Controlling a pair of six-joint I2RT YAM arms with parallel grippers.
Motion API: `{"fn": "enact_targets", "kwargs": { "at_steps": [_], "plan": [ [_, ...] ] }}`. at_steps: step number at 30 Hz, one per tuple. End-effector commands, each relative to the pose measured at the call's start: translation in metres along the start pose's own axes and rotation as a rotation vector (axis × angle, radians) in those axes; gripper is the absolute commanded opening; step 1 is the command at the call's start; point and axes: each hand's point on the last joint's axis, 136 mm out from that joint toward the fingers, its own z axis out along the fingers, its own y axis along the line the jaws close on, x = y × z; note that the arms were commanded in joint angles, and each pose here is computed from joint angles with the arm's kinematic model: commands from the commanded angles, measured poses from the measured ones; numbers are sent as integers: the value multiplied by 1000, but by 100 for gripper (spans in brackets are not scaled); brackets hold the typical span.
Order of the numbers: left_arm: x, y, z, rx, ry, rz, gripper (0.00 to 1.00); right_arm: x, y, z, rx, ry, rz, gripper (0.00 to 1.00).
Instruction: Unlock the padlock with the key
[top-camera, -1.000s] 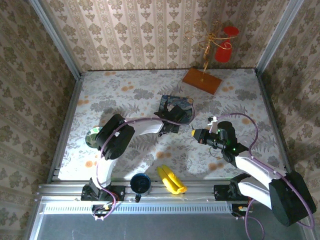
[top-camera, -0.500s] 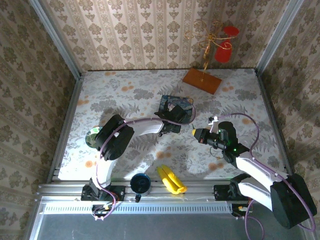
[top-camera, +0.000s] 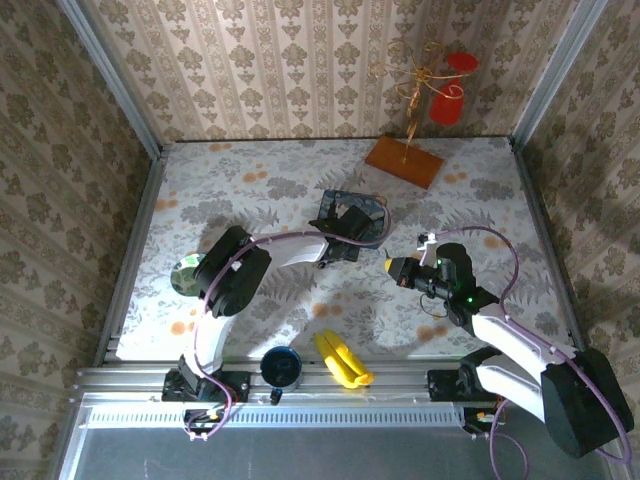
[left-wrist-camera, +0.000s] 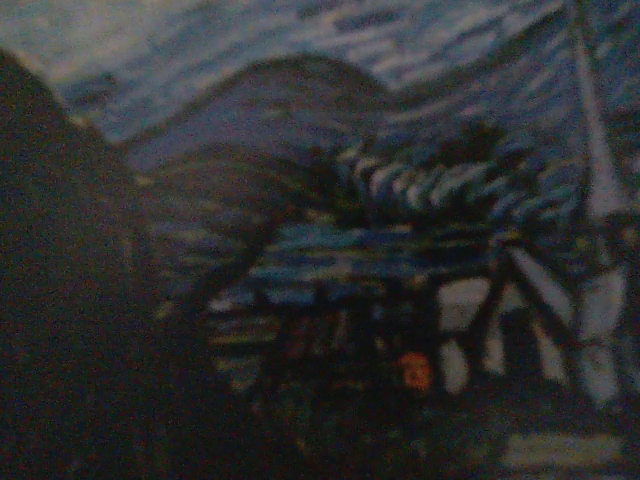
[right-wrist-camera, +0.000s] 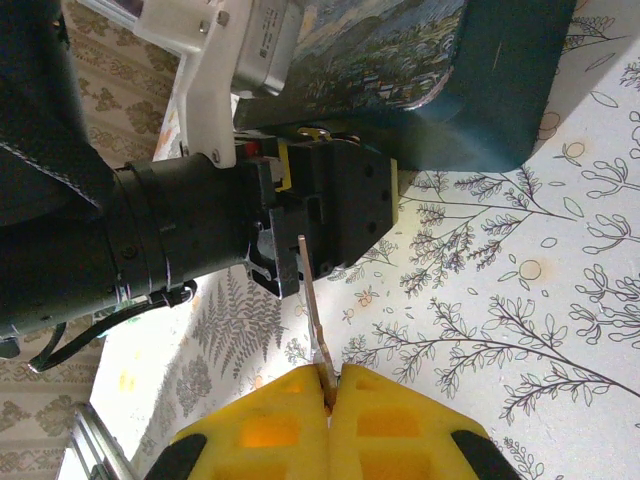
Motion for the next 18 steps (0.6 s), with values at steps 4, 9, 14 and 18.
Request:
{"fn": "enact_targets", "kwargs": {
  "at_steps": [4,9,14,18],
  "plan": [
    [-8,-3,4,10,-6,1,47,-1,-3,-1,15,-9,0,0],
    [-12,-2,3,5,-18,10,40,-1,-4,-1,16,-9,2,0],
    [-15,-1,-2,0,-18,12,20,0,-4,-1,18,-7,4,0],
    [-15,-3,-10,22,1,-16,5,2,-9,-1,36,-3,3,0]
  ]
}}
